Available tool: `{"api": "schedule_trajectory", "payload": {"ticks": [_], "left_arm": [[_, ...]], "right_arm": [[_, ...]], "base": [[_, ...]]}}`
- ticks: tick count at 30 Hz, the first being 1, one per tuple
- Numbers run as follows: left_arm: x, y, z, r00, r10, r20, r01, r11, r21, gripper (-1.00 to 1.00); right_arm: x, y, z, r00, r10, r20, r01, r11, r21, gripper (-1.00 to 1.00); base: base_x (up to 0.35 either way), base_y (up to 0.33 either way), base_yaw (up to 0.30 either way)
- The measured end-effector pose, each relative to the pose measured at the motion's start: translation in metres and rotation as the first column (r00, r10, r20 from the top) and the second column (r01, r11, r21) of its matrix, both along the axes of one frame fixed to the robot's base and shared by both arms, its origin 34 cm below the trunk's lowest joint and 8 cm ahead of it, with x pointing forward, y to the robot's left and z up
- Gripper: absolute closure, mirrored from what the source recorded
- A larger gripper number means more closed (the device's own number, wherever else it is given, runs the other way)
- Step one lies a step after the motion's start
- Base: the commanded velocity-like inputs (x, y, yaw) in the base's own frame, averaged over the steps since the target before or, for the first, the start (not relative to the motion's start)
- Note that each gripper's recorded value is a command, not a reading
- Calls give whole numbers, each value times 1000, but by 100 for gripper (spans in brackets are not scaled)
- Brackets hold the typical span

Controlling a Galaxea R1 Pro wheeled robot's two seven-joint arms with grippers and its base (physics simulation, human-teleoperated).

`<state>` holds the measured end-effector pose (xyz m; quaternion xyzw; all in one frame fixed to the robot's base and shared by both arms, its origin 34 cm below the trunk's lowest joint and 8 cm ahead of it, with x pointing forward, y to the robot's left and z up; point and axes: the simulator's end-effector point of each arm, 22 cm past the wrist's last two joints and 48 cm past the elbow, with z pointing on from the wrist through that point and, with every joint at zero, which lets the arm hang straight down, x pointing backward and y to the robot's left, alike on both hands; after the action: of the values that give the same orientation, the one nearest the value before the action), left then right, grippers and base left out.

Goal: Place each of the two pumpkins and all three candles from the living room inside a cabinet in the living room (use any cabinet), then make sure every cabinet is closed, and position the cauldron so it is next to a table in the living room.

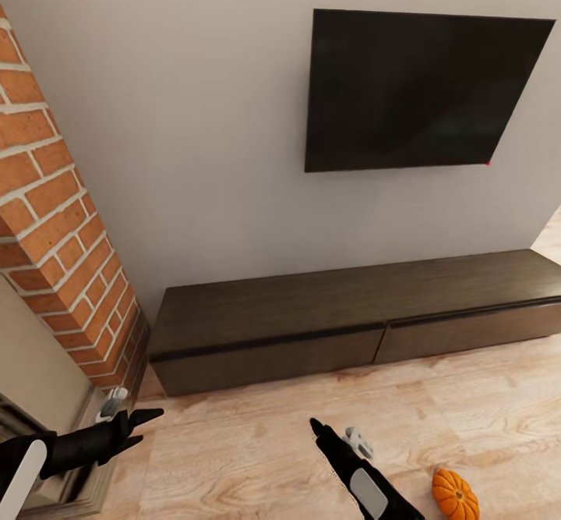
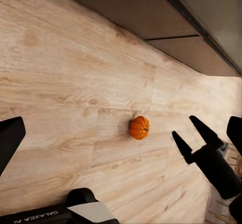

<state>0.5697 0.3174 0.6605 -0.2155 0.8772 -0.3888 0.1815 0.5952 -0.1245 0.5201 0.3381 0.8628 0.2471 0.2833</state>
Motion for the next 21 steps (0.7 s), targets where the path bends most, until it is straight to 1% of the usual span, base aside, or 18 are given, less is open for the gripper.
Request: {"api": "schedule_trajectory", "payload": {"ticks": [2, 4, 5, 6, 9, 11, 12, 13, 15, 17, 21], "left_arm": [[0, 0, -3, 1000, 1, 1, -1, 1000, -1, -100], [0, 0, -7, 1000, 2, 2, -2, 1000, -2, -100], [0, 0, -8, 1000, 2, 3, -2, 1000, -2, -100], [0, 0, -9, 1000, 1, 5, -1, 1000, -7, -100], [1, -6, -9, 1000, -7, 23, 8, 999, -37, -100], [2, -11, -6, 999, -13, 42, 16, 998, -68, -100], [2, -12, -6, 999, -15, 47, 18, 997, -75, -100], [3, -15, -5, 998, -17, 55, 22, 996, -89, -100], [3, -17, -5, 998, -20, 68, 27, 994, -108, -100], [3, -18, -7, 997, -19, 73, 27, 993, -115, -100], [3, -16, -10, 996, -18, 83, 28, 992, -124, -100]], "right_arm": [[17, 5, 9, 999, -24, 39, 22, 999, 39, -100], [38, 11, 21, 996, -41, 75, 36, 997, 67, -100], [46, 13, 26, 995, -47, 93, 40, 996, 74, -100], [56, 11, 31, 992, -57, 115, 49, 996, 74, -100], [65, 9, 32, 988, -82, 133, 70, 993, 92, -100], [69, 3, 33, 980, -141, 138, 122, 983, 138, -100], [70, 2, 32, 978, -155, 140, 134, 979, 152, -100], [73, 2, 34, 973, -174, 151, 147, 973, 177, -100], [79, 4, 42, 963, -189, 191, 144, 964, 224, -100], [82, 6, 45, 957, -192, 216, 137, 959, 247, -100], [87, 7, 46, 949, -194, 248, 127, 957, 262, -100]], "base": [[0, 0, 0], [0, 0, 0], [0, 0, 0], [0, 0, 0], [0, 0, 0], [0, 0, 0], [0, 0, 0], [0, 0, 0], [0, 0, 0], [0, 0, 0], [0, 0, 0]]}}
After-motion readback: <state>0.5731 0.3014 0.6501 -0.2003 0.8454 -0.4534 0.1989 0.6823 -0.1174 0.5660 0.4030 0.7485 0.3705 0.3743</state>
